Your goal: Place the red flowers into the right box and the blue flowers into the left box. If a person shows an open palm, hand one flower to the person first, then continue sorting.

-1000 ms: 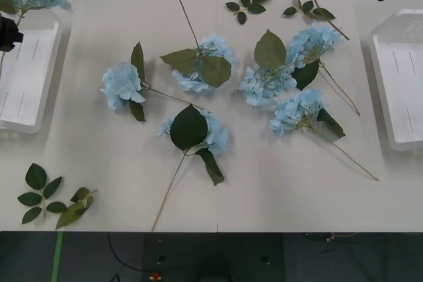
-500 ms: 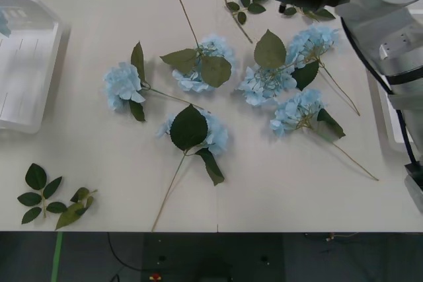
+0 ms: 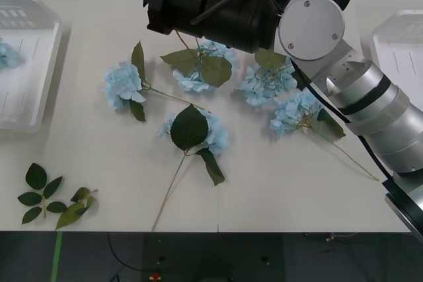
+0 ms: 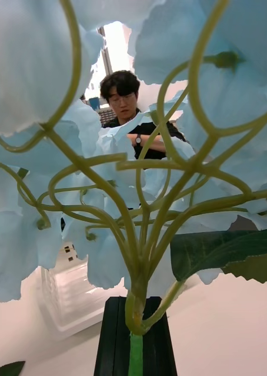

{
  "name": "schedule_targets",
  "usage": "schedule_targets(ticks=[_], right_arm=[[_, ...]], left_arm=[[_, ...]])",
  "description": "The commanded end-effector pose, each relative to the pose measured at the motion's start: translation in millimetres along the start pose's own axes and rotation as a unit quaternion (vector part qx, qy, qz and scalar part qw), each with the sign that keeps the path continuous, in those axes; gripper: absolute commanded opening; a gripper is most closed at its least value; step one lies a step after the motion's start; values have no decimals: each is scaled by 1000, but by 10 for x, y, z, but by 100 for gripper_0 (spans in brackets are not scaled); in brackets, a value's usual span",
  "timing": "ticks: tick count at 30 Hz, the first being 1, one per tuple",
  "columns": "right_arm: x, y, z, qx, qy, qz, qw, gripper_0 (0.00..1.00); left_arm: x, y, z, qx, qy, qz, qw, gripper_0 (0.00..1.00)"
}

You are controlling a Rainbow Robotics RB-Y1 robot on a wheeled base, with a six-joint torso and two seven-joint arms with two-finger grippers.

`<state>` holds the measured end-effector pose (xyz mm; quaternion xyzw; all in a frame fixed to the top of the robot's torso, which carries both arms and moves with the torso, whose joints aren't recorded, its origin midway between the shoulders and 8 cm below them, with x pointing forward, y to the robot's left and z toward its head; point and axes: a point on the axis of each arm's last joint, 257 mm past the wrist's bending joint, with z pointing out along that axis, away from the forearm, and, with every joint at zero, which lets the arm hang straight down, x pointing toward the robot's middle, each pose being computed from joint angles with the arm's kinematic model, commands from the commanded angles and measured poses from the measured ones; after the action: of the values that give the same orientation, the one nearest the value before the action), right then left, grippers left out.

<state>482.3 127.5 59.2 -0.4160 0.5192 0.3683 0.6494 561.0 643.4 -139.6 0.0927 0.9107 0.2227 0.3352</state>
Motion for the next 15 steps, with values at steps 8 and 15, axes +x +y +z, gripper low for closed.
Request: schedule_targets(ticks=[8,15], right_arm=[[-188,214,73,-16,-21,-24,999,0],[-164,232,77,-18,-19,-26,999,0]], left_arm=[[-512,-634,-441,142,-71,-95,983,100],[-662,-1697,-1137,339,-154,-146,916,100]])
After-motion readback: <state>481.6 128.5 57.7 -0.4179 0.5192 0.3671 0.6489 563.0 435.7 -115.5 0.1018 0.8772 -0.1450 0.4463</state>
